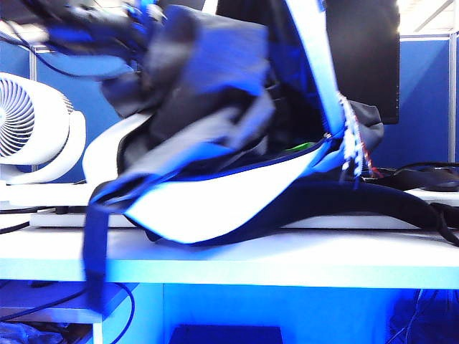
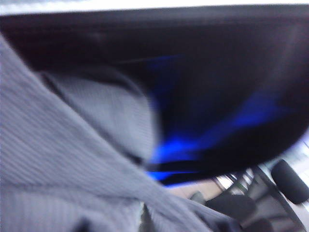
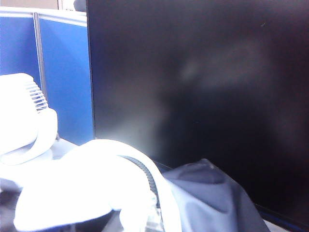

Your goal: Put the gray clothes into the backpack.

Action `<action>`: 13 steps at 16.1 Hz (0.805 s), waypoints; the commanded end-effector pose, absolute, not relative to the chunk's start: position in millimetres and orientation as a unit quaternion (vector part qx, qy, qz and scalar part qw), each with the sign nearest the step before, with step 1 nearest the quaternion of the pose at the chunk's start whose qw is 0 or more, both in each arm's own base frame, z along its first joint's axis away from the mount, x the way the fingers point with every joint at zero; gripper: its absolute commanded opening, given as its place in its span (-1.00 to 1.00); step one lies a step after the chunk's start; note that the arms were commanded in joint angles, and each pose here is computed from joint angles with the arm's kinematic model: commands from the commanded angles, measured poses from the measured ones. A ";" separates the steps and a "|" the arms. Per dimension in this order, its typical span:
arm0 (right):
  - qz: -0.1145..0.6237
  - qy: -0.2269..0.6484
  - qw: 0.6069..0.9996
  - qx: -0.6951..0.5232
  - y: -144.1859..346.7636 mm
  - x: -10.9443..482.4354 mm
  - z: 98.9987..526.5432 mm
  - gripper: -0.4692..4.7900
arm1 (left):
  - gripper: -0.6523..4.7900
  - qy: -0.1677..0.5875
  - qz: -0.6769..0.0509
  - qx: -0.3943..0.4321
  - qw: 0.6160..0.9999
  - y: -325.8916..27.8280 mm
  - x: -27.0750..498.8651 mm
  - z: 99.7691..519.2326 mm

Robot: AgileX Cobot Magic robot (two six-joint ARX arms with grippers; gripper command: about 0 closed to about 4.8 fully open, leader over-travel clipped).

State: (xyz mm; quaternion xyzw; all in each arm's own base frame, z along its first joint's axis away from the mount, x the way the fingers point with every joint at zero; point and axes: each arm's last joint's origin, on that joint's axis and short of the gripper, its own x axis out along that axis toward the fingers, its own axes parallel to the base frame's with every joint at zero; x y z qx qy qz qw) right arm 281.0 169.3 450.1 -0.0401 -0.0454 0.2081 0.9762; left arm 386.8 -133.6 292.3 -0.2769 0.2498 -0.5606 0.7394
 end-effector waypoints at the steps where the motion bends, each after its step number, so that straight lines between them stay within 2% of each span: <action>1: 0.228 -0.118 0.966 -0.009 156.1 255.8 482.7 -0.84 | -0.78 0.265 -0.543 -0.291 0.742 -160.5 399.4 256.2; 5: 0.294 -0.047 0.955 0.002 160.2 255.4 470.1 -0.84 | -0.78 0.229 -0.478 -0.314 0.788 -184.6 417.2 220.7; 7: 0.316 -0.025 0.949 -0.004 162.1 255.4 465.1 -0.84 | -0.78 0.220 -0.417 -0.324 0.821 -192.1 428.7 204.2; 8: 0.320 -0.014 0.947 -0.006 163.0 255.9 462.5 -0.84 | -0.58 0.218 -0.398 -0.327 0.829 -194.3 432.6 197.3; 9: 0.323 -0.002 0.946 -0.009 164.2 255.9 459.8 -0.84 | 0.23 0.214 -0.401 -0.333 0.826 -194.7 433.4 196.0; 10: 0.328 0.006 0.945 -0.012 165.8 257.8 456.7 -0.84 | 1.00 0.203 -0.437 -0.329 0.812 -195.8 432.2 201.1; 11: 0.328 0.010 0.945 -0.013 166.8 259.5 454.7 -0.84 | 1.00 0.190 -0.497 -0.325 0.782 -195.6 430.3 209.6; 13: 0.328 0.012 0.945 -0.014 170.6 265.5 450.4 -0.84 | 1.00 0.216 -0.588 -0.347 0.698 -185.1 429.8 229.3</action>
